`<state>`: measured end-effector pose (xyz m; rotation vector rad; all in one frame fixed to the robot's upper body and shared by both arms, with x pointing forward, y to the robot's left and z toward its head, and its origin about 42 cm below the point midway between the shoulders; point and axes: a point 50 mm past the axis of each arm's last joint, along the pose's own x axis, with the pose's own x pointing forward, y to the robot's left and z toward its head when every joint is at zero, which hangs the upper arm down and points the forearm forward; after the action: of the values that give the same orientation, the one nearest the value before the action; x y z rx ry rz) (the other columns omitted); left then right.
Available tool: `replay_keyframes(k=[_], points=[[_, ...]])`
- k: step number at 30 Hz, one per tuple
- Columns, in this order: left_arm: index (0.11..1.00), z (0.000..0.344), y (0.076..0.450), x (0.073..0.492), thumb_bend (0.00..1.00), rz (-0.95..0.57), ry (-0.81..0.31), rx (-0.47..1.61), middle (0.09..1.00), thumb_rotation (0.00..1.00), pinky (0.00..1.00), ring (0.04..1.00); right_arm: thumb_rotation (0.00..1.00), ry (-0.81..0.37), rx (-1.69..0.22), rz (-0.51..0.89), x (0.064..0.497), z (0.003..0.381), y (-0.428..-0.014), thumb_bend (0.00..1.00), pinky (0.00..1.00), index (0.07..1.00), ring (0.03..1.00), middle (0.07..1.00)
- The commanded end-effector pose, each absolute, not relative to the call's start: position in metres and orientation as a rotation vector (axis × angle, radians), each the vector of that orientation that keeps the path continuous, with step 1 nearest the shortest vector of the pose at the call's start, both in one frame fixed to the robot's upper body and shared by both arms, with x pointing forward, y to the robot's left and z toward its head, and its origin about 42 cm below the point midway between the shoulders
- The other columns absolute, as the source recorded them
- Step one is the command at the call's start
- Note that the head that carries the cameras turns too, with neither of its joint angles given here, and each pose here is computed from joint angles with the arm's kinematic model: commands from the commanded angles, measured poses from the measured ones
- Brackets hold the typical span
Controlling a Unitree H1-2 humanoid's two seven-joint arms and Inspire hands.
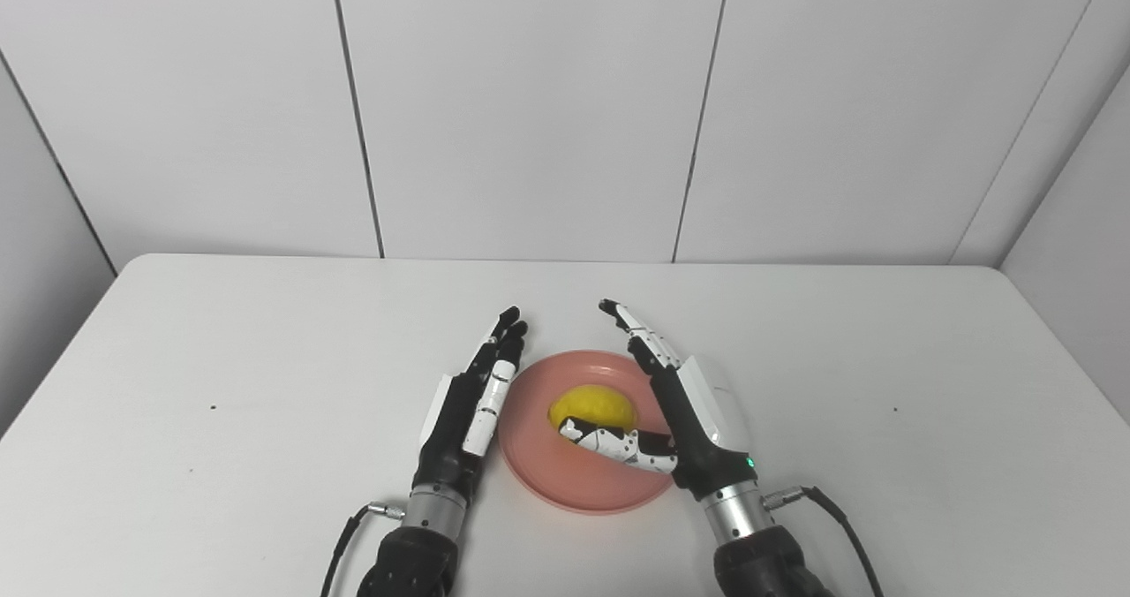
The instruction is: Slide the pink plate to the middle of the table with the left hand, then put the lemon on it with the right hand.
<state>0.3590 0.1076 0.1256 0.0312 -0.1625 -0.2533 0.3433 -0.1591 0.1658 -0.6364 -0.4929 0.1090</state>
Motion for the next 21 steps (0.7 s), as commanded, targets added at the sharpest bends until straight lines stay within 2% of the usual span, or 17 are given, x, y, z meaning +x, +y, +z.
replay_keyframes(k=[1,6,13,18,21], points=[[0.929,0.109,0.109,0.351,0.54,-0.253,-0.113,0.028,0.936,1.0,0.95,0.942,0.76,-0.565,-0.588,0.086,0.344,0.186,-0.16,0.63,0.83,0.923,0.898,0.928],[0.932,0.109,0.109,0.351,0.54,-0.253,-0.114,0.033,0.94,1.0,0.95,0.948,0.8,-0.537,-0.525,0.035,0.347,0.185,-0.176,0.64,0.82,0.917,0.895,0.921],[0.935,0.11,0.11,0.351,0.55,-0.252,-0.109,0.032,0.939,1.0,0.96,0.949,0.94,-0.438,-0.469,-0.022,0.347,0.18,-0.194,0.61,0.87,0.905,0.906,0.909],[0.934,0.11,0.112,0.351,0.56,-0.249,-0.111,0.037,0.937,1.0,0.95,0.947,1.0,-0.381,-0.435,-0.013,0.348,0.173,-0.196,0.64,0.88,0.9,0.917,0.915],[0.937,0.11,0.112,0.351,0.57,-0.25,-0.111,0.039,0.94,1.0,0.96,0.948,1.0,-0.372,-0.399,0.005,0.349,0.168,-0.195,0.61,0.85,0.897,0.897,0.911]])
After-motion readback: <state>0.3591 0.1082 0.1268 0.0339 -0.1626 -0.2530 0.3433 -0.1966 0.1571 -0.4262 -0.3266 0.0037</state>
